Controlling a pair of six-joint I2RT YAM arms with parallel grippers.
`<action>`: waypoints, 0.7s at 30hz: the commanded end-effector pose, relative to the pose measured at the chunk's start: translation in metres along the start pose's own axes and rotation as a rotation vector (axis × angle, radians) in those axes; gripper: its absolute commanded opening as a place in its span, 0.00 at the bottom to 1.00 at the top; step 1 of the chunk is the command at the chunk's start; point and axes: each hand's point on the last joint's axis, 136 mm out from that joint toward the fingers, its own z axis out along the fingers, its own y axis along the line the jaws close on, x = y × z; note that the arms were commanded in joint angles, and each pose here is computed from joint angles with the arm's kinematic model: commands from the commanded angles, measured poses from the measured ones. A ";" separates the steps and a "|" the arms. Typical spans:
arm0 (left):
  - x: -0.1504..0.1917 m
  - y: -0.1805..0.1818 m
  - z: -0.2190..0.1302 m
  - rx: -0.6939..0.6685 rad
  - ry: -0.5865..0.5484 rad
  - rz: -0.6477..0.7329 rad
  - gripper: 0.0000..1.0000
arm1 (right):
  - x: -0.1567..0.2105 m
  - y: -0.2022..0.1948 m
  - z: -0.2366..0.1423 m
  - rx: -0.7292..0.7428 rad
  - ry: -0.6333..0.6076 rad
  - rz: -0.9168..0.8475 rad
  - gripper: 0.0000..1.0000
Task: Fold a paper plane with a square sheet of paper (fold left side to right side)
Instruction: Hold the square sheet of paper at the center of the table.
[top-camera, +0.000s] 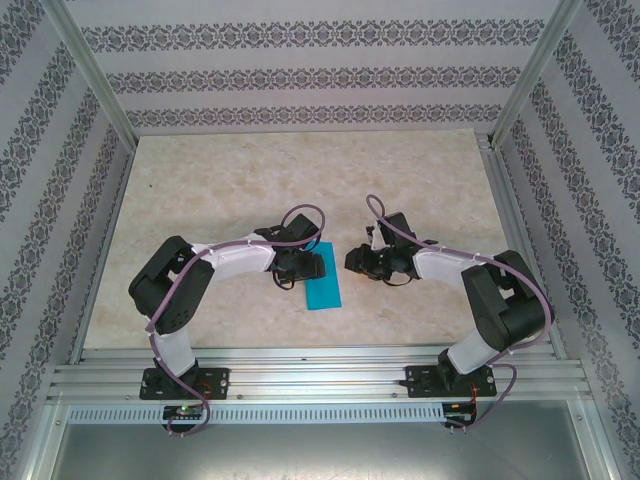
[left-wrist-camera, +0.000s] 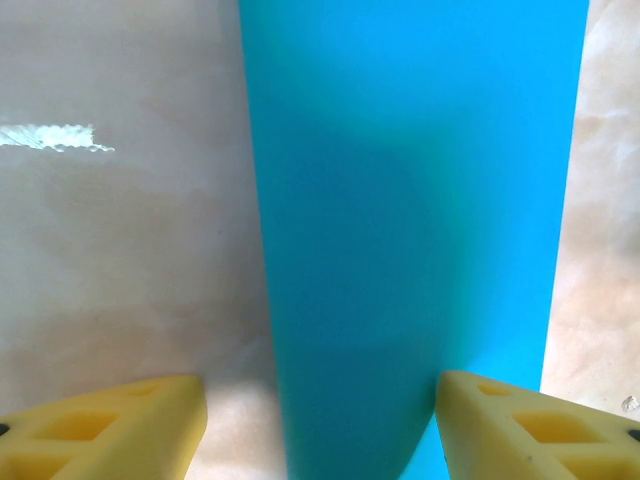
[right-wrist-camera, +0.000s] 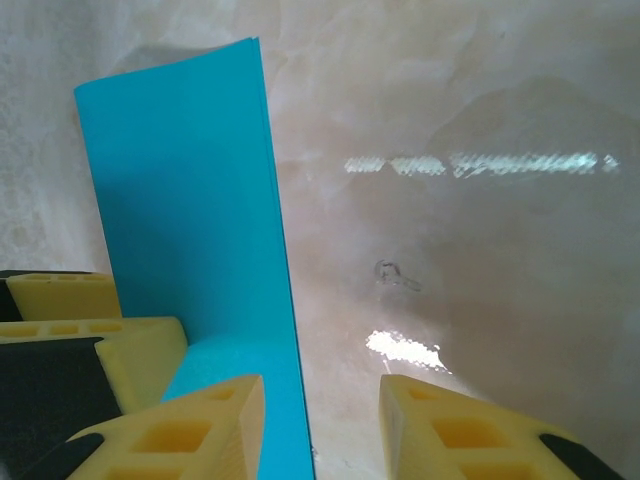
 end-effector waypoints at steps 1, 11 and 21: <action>0.019 0.002 0.037 -0.003 0.056 0.049 0.66 | -0.001 0.012 0.005 -0.034 -0.004 -0.009 0.35; 0.020 0.002 0.038 -0.005 0.060 0.049 0.66 | 0.010 0.023 0.016 -0.044 0.039 -0.022 0.28; 0.021 0.003 0.039 -0.011 0.060 0.056 0.66 | 0.018 0.035 0.028 -0.068 0.069 -0.031 0.19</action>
